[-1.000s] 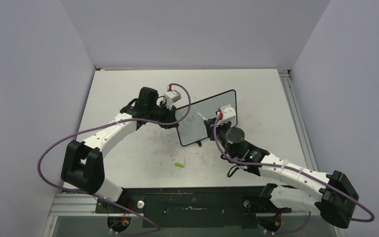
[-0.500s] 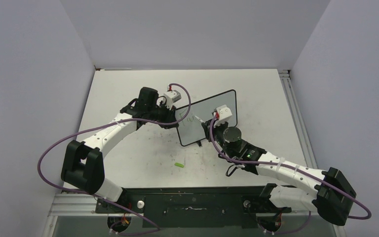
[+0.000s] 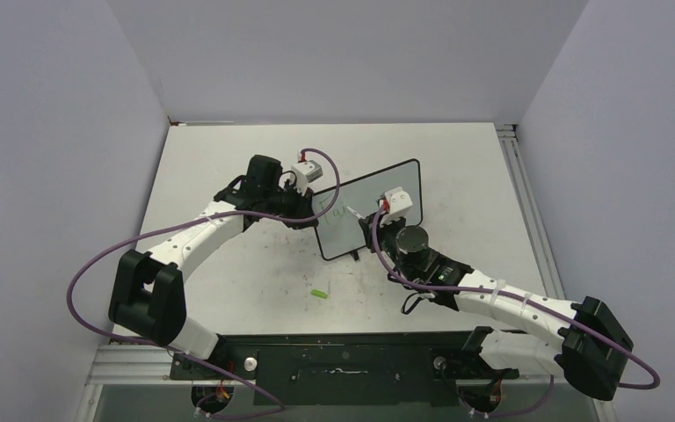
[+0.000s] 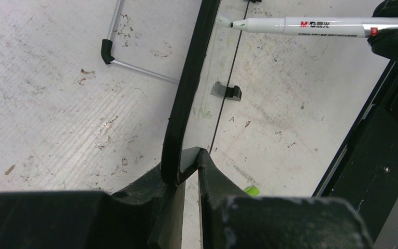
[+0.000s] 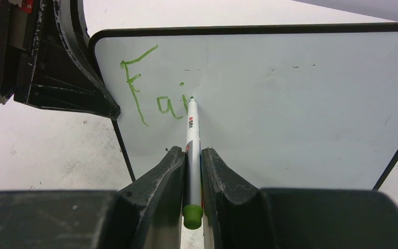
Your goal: Write a sentence on the whiteboard
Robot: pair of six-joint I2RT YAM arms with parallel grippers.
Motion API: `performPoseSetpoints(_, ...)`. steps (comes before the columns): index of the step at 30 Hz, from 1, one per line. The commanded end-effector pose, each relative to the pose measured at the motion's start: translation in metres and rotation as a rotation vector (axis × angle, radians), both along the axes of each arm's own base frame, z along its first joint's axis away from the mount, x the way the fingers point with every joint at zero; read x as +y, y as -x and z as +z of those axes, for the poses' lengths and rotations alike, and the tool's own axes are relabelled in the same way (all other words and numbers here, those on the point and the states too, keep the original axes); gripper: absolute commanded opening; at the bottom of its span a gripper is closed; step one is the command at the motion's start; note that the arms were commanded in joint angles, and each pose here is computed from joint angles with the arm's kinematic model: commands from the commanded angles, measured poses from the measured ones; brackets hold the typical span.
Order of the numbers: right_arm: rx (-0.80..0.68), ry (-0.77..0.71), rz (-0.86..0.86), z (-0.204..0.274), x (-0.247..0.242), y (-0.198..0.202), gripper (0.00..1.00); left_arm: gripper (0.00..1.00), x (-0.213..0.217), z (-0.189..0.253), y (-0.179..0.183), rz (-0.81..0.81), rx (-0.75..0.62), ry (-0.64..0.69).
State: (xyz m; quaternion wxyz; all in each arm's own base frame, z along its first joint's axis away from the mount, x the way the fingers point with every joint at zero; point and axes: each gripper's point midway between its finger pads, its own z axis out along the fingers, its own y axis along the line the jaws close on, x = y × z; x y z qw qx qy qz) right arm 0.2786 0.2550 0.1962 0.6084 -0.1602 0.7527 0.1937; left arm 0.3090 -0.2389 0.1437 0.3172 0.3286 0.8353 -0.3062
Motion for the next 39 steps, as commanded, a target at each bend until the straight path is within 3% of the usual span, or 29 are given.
performPoseSetpoints(1, -0.039, -0.049, -0.066, 0.017, -0.007, -0.010, 0.05, 0.00, 0.008, 0.007, -0.012, 0.013, -0.076, -0.059)
performPoseSetpoints(18, -0.040, -0.048, -0.123, 0.017, -0.020, -0.013, 0.05, 0.00, 0.008, 0.007, -0.011, 0.013, -0.077, -0.059)
performPoseSetpoints(39, -0.096, -0.096, -0.031, 0.045, -0.005, -0.003, 0.05, 0.00, 0.008, 0.005, -0.011, 0.015, -0.072, -0.063)
